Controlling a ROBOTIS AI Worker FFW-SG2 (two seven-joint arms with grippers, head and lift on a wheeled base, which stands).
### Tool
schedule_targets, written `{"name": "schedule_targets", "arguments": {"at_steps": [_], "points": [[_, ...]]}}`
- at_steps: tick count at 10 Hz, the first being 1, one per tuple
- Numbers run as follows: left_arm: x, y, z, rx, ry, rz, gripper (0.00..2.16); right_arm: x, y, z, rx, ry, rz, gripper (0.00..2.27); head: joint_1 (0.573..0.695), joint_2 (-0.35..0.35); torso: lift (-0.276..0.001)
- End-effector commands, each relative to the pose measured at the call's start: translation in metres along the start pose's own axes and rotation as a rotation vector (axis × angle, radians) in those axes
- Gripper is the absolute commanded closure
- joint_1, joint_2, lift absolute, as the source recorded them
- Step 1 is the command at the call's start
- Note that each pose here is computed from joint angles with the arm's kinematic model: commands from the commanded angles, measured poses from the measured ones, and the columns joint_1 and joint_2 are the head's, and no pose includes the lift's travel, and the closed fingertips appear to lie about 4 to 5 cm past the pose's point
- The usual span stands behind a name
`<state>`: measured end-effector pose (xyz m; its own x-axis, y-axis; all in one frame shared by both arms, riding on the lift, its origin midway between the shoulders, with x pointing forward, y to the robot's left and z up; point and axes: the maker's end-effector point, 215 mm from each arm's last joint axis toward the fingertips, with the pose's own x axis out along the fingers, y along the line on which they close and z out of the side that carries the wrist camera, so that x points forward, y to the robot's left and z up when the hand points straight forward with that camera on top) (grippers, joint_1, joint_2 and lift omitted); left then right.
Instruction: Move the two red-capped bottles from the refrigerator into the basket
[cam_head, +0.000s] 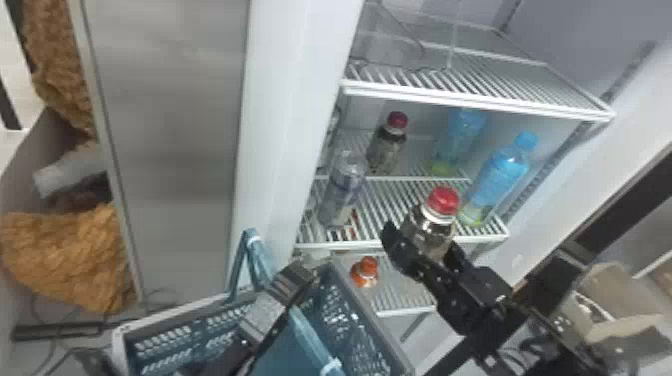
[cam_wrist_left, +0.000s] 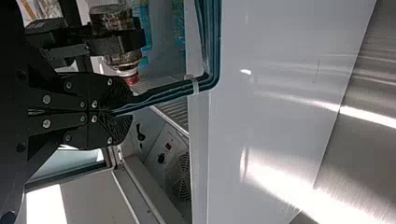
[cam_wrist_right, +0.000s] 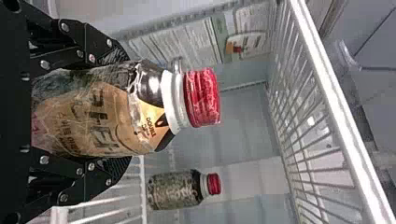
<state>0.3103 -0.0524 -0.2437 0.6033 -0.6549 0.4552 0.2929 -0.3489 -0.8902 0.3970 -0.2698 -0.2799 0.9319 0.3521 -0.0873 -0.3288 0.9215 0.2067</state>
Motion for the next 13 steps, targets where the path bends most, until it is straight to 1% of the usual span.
{"name": "schedule_targets", "arguments": {"at_steps": [1,3,6,8,11,12,13], "points": [[0.0,0.0,0.0,0.001,0.001,0.001,1.2,-0.009,0.017,-0.008,0.029,0.043,0.038,1.27,0.695,-0.35,0.0],[0.0,0.001,0.0,0.002,0.002,0.003,1.2,-0.016,0.04,-0.01,0.056,0.074,0.089,1.27,0.695,-0.35,0.0],[0.0,0.001,-0.003,-0.003,0.01,0.003,1.2,-0.016,0.081,-0.007,0.112,0.097,0.186,1.27,0.695,-0.35,0.0],[0.0,0.001,-0.003,-0.003,0.01,0.003,1.2,-0.014,0.111,-0.021,0.173,0.144,0.267,1.27,0.695,-0.35,0.0],[0.0,0.001,-0.001,-0.003,0.0,0.002,1.2,-0.017,0.136,-0.048,0.262,0.227,0.333,1.25,0.695,-0.35,0.0],[0.0,0.0,-0.001,-0.004,0.0,0.001,1.2,-0.018,0.145,-0.057,0.291,0.257,0.356,0.96,0.695,-0.35,0.0],[0.0,0.0,-0.001,-0.004,0.0,0.001,1.2,-0.017,0.153,-0.061,0.333,0.259,0.383,0.45,0.695,-0.344,0.0]]}}
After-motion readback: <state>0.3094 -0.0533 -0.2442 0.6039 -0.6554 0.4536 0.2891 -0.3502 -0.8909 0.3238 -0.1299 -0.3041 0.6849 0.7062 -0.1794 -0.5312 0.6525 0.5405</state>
